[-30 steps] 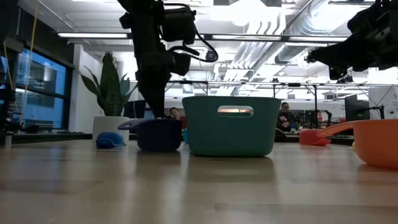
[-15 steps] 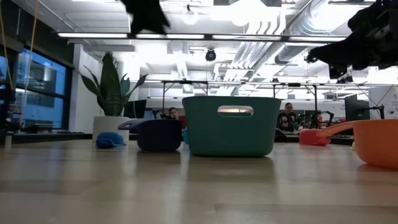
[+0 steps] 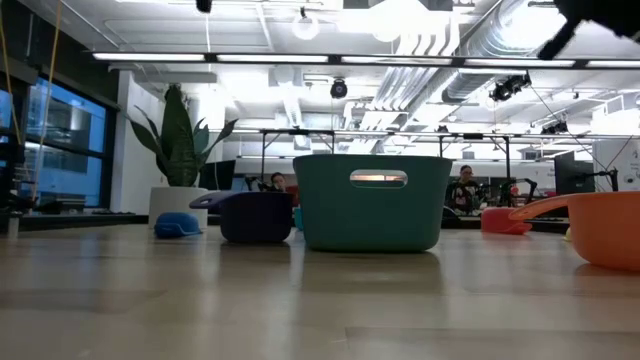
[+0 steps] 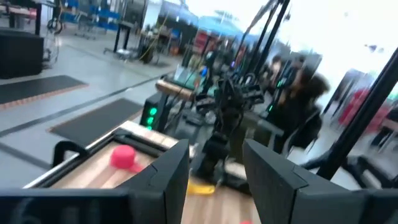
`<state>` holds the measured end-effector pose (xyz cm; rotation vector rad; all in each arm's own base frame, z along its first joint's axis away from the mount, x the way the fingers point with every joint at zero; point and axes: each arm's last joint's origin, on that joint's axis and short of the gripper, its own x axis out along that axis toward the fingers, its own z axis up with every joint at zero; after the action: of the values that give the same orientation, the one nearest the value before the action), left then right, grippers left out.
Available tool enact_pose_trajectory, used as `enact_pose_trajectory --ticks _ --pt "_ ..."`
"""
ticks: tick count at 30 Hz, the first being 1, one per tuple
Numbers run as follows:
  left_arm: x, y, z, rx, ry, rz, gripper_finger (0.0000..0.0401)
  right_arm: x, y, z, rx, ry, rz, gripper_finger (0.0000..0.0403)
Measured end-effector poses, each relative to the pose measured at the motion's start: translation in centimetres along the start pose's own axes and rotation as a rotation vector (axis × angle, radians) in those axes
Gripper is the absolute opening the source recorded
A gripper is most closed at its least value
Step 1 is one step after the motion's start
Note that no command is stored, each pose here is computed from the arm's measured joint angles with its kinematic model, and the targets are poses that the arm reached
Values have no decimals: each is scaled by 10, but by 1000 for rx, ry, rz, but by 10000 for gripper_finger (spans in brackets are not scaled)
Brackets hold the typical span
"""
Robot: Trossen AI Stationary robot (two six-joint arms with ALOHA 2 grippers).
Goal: Nest measuring cups in basket
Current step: Move the red measuring cup to the top right of the table
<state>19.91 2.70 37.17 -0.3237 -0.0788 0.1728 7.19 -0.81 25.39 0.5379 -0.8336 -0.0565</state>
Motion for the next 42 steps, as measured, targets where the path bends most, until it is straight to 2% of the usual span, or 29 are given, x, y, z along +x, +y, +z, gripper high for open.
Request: enact_pose_trajectory --ticks 4,8,13,16,19,22,27,30,36,42 --pt "-1 4 -10 -34 -34 -11 142 36 8 -1 9 125 -139 1" --pt "-1 3 -10 -40 -39 -12 142 74 13 -5 -67 356 -273 21" --pt "-1 2 -10 -41 -36 -20 142 94 13 -4 -127 747 -549 88" --pt "-1 2 -10 -41 -36 -20 142 96 11 1 -108 841 -814 143" --pt "-1 2 -10 -41 -36 -20 142 91 2 3 -96 841 -1136 192" --pt "-1 2 -10 -40 -32 -19 142 82 -11 -1 -78 805 -1424 219" --pt "-1 2 -10 -40 -26 -36 142 65 -44 -27 -66 794 -1688 224" --pt "-1 2 -10 -40 -26 -36 142 49 -64 -41 12 787 -1816 225" --pt "-1 2 -10 -40 -26 -36 142 14 -93 -58 246 731 -1900 225" --pt "-1 2 -10 -40 -27 -34 142 -5 -113 -65 382 515 -1852 225"
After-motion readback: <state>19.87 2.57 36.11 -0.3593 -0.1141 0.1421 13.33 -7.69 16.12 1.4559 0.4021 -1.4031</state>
